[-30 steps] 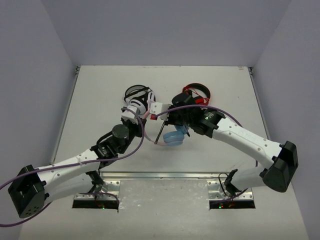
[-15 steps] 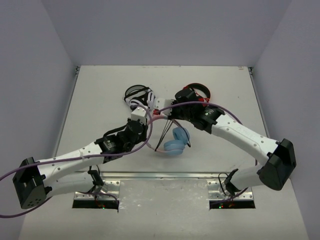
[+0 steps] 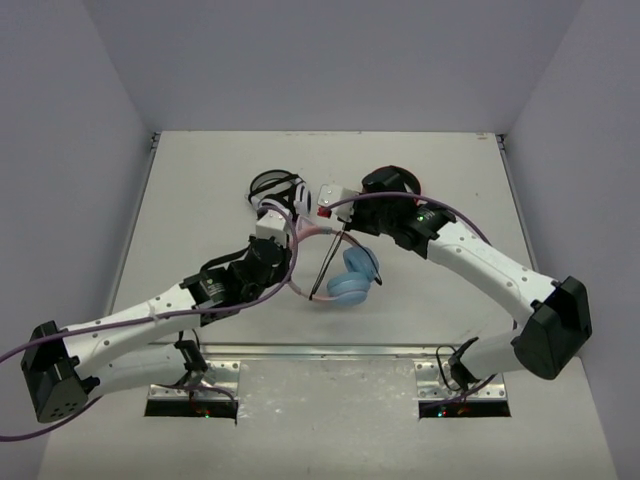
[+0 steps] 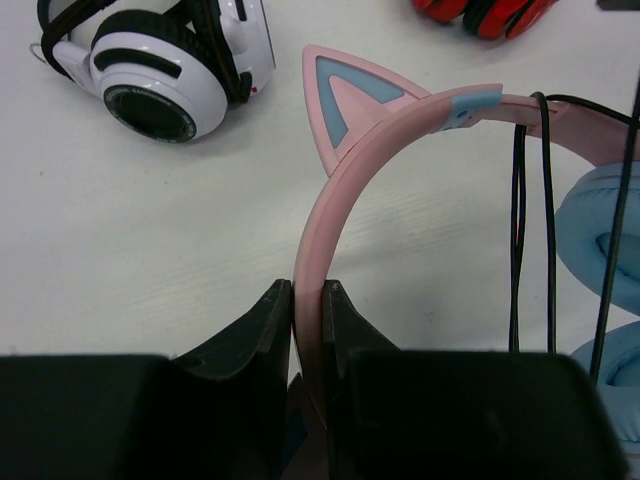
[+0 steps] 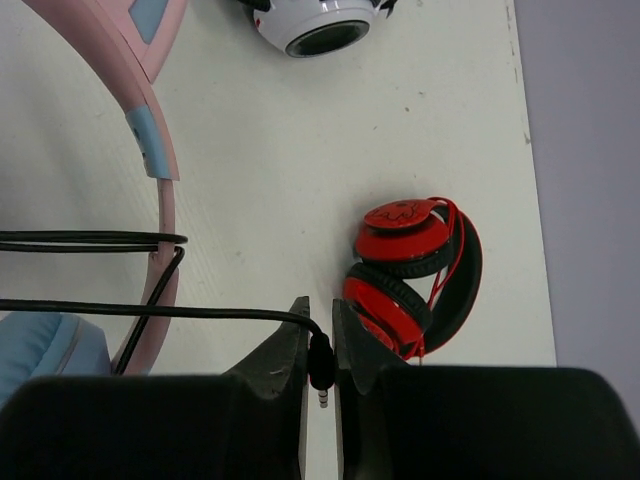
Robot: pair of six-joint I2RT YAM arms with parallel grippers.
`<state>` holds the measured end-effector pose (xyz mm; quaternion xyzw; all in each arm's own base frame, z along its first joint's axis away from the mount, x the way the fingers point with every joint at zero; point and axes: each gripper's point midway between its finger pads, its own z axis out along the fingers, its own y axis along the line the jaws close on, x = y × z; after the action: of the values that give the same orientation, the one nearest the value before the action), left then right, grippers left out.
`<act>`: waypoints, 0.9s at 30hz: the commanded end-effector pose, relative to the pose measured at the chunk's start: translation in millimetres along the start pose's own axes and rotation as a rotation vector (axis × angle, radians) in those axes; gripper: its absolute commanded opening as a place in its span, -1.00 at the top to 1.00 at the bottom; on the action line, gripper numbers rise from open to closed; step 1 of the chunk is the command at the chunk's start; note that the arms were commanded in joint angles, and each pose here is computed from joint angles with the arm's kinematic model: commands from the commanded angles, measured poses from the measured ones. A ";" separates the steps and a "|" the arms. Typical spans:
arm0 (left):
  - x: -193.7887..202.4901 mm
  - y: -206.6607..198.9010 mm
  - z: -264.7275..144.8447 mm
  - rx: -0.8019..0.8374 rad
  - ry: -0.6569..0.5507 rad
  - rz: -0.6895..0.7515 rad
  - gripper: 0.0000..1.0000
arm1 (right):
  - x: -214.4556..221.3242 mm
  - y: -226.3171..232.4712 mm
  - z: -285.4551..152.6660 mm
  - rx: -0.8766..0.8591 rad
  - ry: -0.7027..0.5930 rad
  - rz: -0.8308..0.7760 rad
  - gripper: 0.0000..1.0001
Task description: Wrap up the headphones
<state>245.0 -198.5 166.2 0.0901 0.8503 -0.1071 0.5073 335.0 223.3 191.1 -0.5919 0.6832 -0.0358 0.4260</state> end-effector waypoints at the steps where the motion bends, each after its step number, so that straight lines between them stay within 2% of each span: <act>1: -23.2 -22.6 -24.2 0.141 -0.032 -0.004 0.99 | -1.0 -49.3 -1.8 0.183 -0.024 0.060 0.83; 9: -47.7 -34.5 -39.0 0.232 -0.104 -0.003 0.99 | 0.4 -36.3 5.1 0.144 -0.047 0.089 0.83; 13: -59.9 -33.5 -38.8 0.212 -0.135 0.007 0.99 | -5.0 -35.5 0.1 0.132 -0.070 0.111 0.67; 19: -95.3 -27.4 -42.8 0.170 -0.253 -0.021 0.99 | 10.5 -30.6 -0.8 0.071 -0.072 0.226 0.48; 22: -111.0 -31.8 -43.4 0.197 -0.297 -0.016 0.99 | 10.7 -24.6 -1.0 0.039 -0.097 0.278 0.35; 27: -119.9 -47.8 -35.6 0.295 -0.303 -0.009 0.99 | 14.1 -27.3 -0.2 0.035 -0.089 0.318 0.18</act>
<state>255.0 -210.8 232.4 0.1405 0.7979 -0.1505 0.5665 342.1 210.7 177.0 -0.5066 0.7453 0.0546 0.4301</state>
